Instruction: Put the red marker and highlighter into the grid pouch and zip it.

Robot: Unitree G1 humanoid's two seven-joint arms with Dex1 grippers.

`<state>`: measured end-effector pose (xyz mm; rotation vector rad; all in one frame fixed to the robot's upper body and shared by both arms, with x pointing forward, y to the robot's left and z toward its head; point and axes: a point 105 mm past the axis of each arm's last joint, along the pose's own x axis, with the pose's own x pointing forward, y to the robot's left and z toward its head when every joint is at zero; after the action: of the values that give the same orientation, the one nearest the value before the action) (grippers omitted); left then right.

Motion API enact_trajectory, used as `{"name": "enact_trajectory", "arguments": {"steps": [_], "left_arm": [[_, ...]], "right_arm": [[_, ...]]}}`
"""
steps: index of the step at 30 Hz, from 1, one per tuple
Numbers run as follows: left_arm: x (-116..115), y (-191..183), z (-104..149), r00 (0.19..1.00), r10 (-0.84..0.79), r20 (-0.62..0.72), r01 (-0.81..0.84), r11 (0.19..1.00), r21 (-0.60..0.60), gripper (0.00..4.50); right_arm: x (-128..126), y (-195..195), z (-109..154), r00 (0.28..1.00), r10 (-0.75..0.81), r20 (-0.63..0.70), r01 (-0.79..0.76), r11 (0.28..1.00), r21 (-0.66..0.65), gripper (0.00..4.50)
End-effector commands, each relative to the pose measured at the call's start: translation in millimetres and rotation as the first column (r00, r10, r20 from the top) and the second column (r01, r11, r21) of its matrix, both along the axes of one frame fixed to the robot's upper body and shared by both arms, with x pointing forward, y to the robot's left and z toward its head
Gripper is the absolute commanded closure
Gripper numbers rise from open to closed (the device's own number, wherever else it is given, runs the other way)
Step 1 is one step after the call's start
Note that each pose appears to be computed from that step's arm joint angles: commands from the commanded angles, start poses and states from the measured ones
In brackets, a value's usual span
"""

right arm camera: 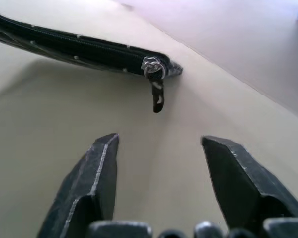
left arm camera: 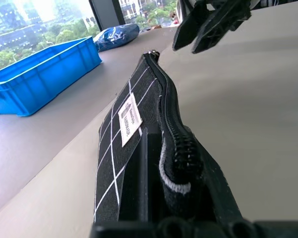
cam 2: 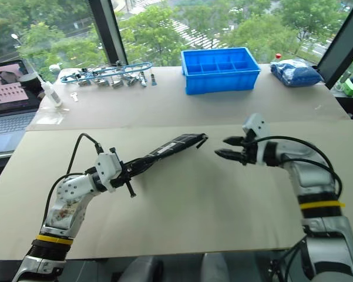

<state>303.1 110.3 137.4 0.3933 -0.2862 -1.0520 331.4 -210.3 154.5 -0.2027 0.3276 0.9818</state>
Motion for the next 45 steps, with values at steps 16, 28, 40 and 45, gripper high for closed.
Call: {"name": "enact_trajectory", "arguments": {"steps": [16, 28, 40, 45], "left_arm": [[-7, -29, -2, 0.894, -0.444, 0.052, 0.423, 0.878, 0.223, 4.5], [5, -31, -16, 0.879, -0.475, 0.045, 0.448, 0.855, 0.262, 2.89], [-9, 34, -28, 0.914, -0.104, -0.392, 0.119, 0.993, 0.014, 0.01], [-22, 69, -29, 0.783, 0.058, -0.62, -0.16, 0.981, -0.11, 0.01]], "right_arm": [[-56, -21, 36, 0.992, -0.091, 0.084, 0.081, 0.99, 0.115, 1.19], [-50, -10, 28, 0.995, -0.084, 0.057, 0.077, 0.99, 0.119, 1.1], [-40, -36, 24, 0.982, -0.175, 0.065, 0.17, 0.982, 0.079, 1.1], [-29, -56, 19, 0.969, -0.24, 0.063, 0.236, 0.969, 0.071, 1.1]]}}
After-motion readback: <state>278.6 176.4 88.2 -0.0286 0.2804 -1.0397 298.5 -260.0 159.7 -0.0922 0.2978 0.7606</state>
